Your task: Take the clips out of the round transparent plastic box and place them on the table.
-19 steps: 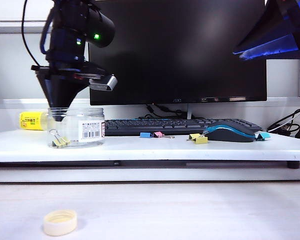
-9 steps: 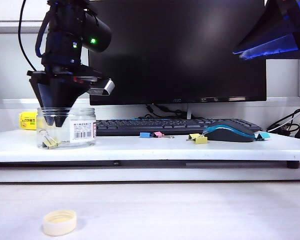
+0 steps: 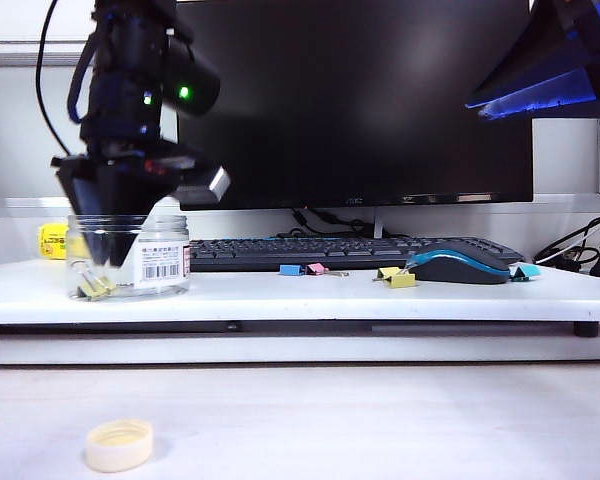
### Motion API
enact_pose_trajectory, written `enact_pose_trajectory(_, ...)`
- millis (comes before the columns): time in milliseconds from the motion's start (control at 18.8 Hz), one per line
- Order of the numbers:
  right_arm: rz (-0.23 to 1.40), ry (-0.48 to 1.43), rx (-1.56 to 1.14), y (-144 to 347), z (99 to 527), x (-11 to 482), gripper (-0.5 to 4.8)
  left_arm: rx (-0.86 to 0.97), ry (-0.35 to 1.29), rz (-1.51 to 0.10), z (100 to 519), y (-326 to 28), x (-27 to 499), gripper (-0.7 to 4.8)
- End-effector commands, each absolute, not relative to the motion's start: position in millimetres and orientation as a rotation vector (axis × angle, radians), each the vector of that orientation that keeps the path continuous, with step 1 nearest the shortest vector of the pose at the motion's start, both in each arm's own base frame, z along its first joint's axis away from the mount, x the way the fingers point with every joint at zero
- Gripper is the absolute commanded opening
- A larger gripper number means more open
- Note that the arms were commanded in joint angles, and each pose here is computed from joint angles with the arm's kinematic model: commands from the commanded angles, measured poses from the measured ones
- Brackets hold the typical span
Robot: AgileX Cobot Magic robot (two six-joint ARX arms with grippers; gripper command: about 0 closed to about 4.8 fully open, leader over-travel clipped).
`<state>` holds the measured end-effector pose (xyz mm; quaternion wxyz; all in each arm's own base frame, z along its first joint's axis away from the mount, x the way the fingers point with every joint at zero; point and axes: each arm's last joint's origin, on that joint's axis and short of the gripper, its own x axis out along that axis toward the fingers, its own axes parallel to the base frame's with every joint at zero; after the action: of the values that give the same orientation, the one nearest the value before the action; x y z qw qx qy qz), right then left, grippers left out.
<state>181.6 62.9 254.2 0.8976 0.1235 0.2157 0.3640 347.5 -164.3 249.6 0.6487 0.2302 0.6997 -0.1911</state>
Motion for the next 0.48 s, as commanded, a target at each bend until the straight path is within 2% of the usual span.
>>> enact_pose_trajectory(53, 0.760, 0.431, 0.251, 63, 257, 182, 0.99, 0.535, 1.622, -0.438, 244, -164, 346, 1.17)
enact_pose_trajectory(480, 0.759, 0.432, 0.248, 63, 256, 182, 0.99, 0.593, 1.726, -0.381, 203, -168, 358, 1.15)
